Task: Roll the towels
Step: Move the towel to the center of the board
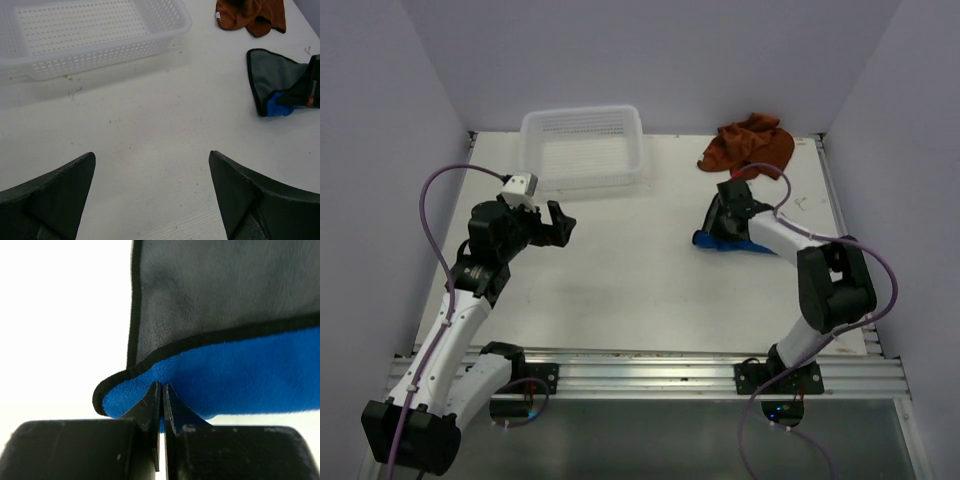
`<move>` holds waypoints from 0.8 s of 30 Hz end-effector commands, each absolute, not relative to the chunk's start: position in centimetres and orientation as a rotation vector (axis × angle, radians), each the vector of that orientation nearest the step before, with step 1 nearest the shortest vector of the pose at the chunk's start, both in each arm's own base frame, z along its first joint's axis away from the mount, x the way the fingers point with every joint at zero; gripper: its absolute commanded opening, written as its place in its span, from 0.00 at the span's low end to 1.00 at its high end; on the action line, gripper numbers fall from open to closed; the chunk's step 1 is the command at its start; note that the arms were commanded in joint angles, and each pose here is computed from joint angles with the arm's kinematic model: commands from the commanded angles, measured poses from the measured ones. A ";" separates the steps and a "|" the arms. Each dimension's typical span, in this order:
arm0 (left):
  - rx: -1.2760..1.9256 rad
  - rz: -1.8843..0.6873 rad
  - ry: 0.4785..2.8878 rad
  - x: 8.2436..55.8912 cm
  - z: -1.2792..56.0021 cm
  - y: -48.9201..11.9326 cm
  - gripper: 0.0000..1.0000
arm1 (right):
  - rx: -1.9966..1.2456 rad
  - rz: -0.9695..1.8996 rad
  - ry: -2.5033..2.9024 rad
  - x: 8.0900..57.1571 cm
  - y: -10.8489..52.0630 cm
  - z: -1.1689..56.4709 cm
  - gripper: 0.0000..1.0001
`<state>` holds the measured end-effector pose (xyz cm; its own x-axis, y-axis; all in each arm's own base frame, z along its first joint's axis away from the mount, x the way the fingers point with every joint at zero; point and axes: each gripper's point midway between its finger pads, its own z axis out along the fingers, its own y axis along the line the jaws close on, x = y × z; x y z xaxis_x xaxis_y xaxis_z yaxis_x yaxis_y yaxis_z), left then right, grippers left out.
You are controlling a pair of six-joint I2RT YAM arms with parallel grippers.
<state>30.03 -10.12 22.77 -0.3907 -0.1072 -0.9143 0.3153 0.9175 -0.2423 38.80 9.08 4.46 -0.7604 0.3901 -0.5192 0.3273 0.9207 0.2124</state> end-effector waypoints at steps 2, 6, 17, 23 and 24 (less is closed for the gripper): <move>0.144 -0.440 1.916 30.1 23.1 -9.9 1.00 | 0.318 0.324 2.450 34.2 17.3 7.1 0.00; 0.141 -0.437 1.932 30.1 22.8 -9.8 1.00 | 0.046 0.416 2.557 28.4 24.8 5.2 0.00; 0.126 -0.408 1.978 30.6 21.7 -9.4 0.99 | -0.367 0.798 2.398 21.5 32.5 10.4 0.57; 0.138 -0.486 1.994 30.9 21.2 -10.7 1.00 | -0.224 0.562 2.227 24.8 24.9 15.7 0.65; 0.136 -0.525 2.001 30.8 21.1 -11.2 1.00 | -0.133 0.528 2.229 26.3 22.6 15.8 0.65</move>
<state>30.60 -9.92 20.18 -0.4710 -0.0980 -0.8767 0.2754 0.9278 -0.2516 23.40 28.12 15.21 -0.7064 0.0228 -0.7074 -0.3846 0.8267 0.4107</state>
